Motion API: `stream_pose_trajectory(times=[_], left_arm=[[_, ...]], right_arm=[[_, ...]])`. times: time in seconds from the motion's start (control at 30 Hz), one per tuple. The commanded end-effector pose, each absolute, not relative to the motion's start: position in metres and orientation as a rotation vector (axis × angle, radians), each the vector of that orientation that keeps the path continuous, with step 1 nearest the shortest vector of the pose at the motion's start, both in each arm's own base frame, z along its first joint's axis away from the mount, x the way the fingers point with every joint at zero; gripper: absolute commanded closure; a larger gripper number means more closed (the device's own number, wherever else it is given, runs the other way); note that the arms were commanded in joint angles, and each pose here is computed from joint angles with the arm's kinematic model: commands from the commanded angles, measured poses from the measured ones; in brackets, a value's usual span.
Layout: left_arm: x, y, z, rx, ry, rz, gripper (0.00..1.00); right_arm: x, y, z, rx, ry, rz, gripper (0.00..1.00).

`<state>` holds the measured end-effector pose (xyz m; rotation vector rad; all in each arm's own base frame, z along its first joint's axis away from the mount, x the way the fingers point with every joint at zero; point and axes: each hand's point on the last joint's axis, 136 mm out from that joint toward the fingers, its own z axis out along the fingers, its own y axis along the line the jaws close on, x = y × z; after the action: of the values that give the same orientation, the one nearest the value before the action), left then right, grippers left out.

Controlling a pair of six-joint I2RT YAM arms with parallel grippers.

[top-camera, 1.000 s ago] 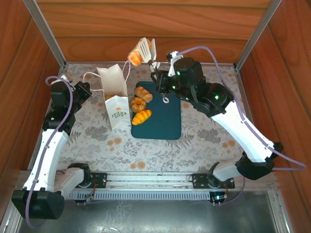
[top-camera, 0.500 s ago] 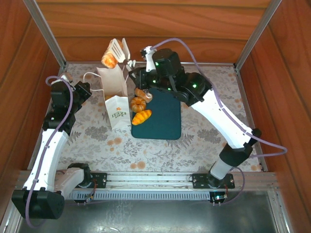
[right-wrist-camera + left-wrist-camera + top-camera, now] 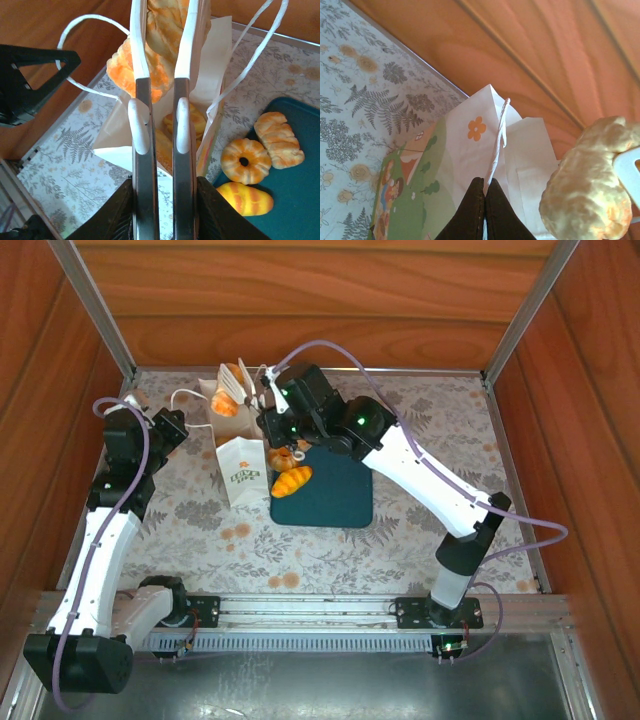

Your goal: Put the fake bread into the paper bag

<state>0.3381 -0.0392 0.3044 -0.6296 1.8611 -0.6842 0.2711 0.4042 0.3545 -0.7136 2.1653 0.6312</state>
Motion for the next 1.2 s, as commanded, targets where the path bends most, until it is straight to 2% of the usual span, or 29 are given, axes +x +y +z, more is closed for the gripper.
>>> stream_pose_trajectory(times=[0.0, 0.4, 0.93, 1.17], left_arm=[[0.336, -0.035, 0.305, -0.636, 1.843, -0.673, 1.00], [0.335, -0.034, 0.305, -0.640, 1.843, -0.666, 1.00], [0.336, -0.033, 0.310, -0.639, 1.836, -0.660, 1.00], [0.337, -0.034, 0.312, -0.634, 1.837, -0.662, 1.00]], right_arm=[[0.275, 0.405, 0.354, -0.745, 2.124, 0.559, 0.68], [0.265, 0.408, 0.316, -0.884, 2.157, 0.386, 0.63], [0.264, 0.404, 0.311, -0.872, 2.177, 0.376, 0.46], [0.263, 0.400, 0.327, -0.845, 2.153, 0.396, 0.45]])
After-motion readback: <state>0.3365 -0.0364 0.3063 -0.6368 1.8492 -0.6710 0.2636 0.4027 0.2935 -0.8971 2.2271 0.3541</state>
